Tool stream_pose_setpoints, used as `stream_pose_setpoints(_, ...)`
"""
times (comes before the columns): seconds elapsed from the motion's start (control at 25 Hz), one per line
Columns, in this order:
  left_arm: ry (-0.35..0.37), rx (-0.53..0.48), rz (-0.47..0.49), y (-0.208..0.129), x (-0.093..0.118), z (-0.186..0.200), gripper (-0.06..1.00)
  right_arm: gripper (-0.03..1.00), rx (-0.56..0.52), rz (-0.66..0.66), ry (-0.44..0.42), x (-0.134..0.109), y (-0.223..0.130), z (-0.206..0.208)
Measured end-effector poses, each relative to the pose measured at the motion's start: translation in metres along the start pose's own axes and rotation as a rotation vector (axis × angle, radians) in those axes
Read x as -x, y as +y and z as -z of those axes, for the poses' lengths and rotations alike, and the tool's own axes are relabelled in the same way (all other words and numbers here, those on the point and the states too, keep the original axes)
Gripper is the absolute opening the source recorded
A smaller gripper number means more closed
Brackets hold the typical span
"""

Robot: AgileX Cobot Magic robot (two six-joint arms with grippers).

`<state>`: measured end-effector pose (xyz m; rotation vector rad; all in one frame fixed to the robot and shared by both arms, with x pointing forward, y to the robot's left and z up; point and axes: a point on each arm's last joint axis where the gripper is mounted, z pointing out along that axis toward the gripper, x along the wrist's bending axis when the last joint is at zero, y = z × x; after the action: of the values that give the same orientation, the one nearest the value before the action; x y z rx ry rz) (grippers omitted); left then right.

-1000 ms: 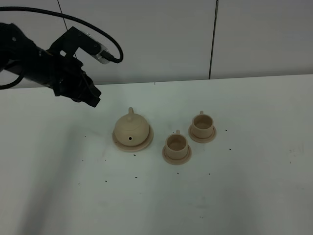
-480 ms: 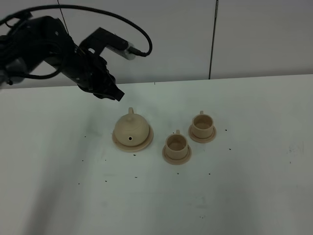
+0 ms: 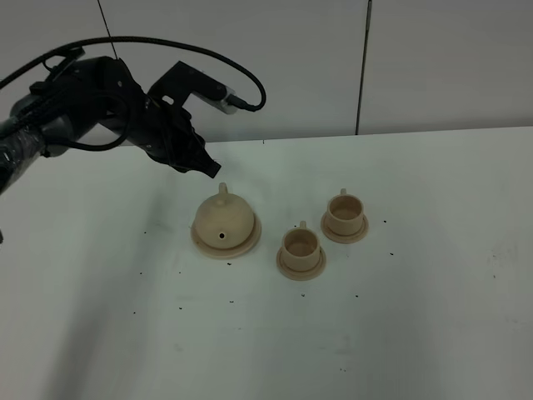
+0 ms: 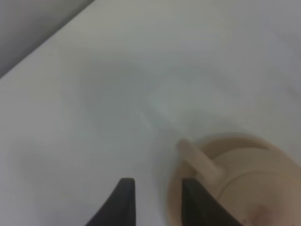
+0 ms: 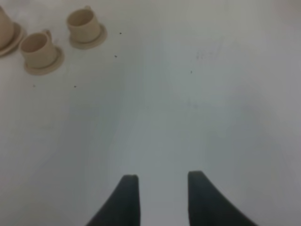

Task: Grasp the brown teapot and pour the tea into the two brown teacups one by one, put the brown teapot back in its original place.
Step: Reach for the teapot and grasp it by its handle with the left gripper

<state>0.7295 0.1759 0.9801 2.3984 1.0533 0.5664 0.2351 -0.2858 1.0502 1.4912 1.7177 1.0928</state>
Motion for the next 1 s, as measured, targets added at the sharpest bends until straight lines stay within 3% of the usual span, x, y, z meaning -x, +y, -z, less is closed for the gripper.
stream_pose_setpoints(0.6,0.002,0.087,-0.008,0.010,0.018,-0.020,0.31,0.24,0.000,-0.001,0.003,0.000,0.000,0.000)
stream_pose_setpoints(1.0,0.010,0.083,0.006,0.000,0.019,-0.049,0.31,0.24,0.000,-0.001,0.004,0.000,0.000,0.000)
